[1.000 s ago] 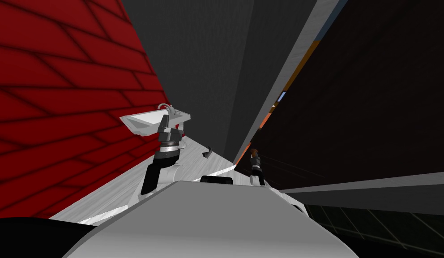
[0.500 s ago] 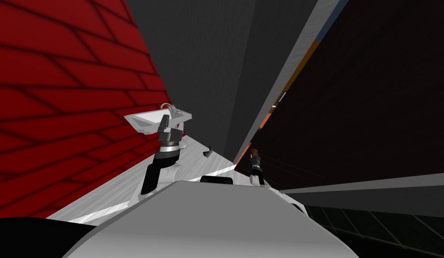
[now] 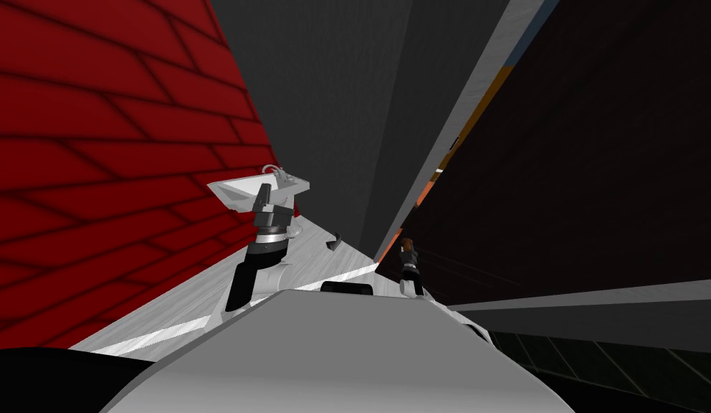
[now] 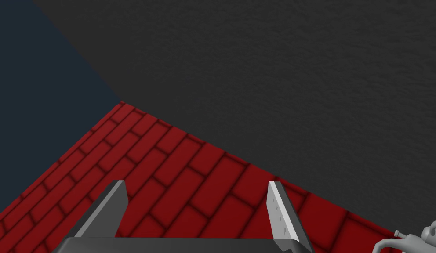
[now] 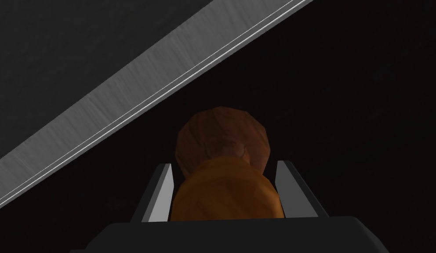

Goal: Pull the door open

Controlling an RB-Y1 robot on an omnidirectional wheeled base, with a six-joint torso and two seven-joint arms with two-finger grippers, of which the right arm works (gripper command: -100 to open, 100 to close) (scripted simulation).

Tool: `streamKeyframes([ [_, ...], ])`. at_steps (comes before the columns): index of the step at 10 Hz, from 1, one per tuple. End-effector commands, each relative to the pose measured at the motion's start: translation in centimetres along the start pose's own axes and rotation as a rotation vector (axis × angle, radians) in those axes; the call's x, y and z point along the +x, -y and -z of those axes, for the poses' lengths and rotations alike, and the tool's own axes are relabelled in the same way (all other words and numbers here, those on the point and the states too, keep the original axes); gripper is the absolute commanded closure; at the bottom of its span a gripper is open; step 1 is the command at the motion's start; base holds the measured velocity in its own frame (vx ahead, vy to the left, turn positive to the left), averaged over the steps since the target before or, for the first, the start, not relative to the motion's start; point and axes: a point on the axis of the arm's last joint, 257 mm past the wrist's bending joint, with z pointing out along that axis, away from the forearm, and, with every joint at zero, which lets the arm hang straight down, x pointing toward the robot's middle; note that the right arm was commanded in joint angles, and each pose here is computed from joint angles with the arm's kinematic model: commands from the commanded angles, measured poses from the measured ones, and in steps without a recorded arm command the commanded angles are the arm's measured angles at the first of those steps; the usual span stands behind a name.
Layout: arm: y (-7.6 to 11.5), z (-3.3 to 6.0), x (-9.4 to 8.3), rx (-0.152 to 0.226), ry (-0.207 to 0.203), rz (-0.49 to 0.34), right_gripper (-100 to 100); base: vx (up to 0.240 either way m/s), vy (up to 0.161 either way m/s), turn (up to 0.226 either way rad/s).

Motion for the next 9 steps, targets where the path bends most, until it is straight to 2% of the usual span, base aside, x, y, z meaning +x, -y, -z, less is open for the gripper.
streamKeyframes([
  [1, 0.10, 0.05, -0.01, 0.001, 0.002, -0.036, 100, -0.029, -0.003, 0.017],
  [9, 0.06, -0.08, -0.19, -0.004, 0.012, -0.261, 100, -0.031, -0.007, 0.032],
])
